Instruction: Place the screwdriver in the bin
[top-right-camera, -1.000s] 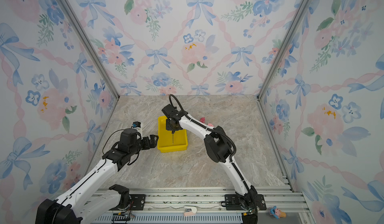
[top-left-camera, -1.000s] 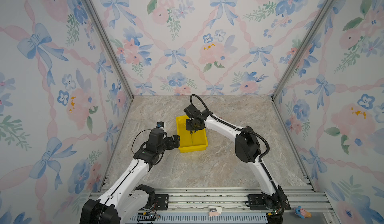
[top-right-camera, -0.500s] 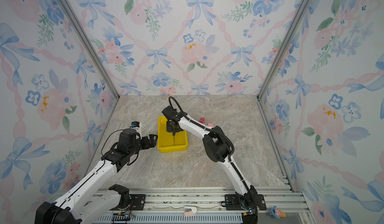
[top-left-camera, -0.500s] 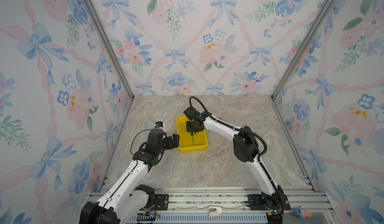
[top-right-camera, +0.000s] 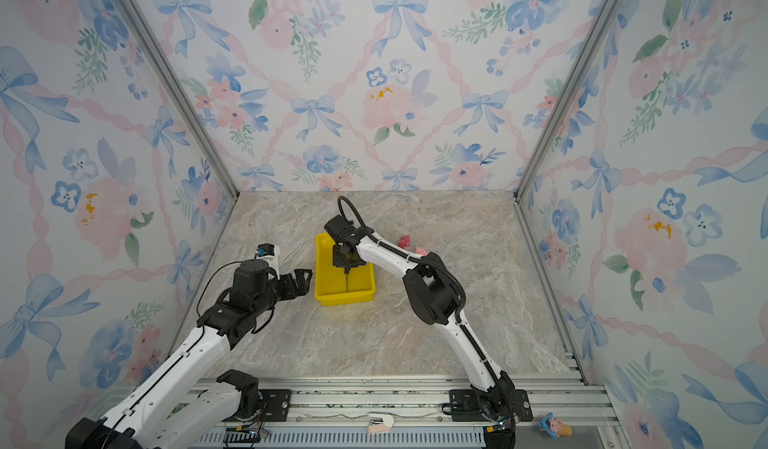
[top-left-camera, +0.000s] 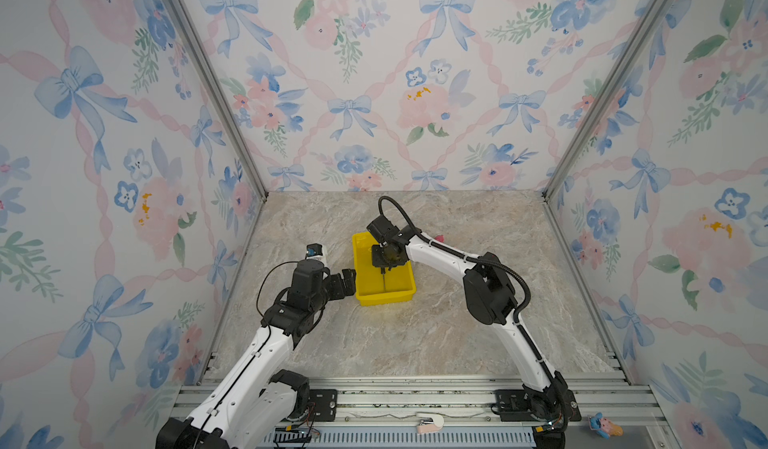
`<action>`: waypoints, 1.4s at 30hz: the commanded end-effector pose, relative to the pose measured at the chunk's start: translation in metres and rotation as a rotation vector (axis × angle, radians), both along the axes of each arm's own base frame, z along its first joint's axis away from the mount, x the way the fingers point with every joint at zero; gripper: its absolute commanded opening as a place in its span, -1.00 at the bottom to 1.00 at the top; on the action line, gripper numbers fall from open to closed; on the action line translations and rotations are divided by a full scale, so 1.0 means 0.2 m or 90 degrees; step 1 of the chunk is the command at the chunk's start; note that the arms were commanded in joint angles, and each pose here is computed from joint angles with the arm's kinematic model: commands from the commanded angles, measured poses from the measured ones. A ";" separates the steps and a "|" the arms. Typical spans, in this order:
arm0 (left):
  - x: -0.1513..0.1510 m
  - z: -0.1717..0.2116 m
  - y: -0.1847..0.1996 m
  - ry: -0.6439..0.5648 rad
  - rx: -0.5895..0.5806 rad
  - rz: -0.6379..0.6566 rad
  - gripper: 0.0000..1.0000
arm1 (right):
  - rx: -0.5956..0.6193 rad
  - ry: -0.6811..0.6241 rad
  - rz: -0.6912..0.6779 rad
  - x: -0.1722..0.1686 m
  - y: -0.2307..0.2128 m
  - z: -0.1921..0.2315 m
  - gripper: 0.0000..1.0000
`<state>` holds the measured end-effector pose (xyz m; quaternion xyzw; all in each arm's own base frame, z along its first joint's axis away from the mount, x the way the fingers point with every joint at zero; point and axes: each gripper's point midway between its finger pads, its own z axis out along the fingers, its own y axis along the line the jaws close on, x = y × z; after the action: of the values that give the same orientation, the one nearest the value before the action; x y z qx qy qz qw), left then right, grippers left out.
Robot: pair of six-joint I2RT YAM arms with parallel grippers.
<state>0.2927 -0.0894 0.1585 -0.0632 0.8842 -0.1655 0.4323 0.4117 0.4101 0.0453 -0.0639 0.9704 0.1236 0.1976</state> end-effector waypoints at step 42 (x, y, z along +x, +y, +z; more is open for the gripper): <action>0.08 -0.11 0.46 0.031 0.191 0.223 0.95 | -0.159 -0.272 -0.201 -0.67 -1.64 0.90 0.93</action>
<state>0.3064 -0.0038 0.1272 -0.1572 0.8909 0.0274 0.4254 0.2888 0.1133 0.2312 0.0257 0.9104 -0.0032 0.4129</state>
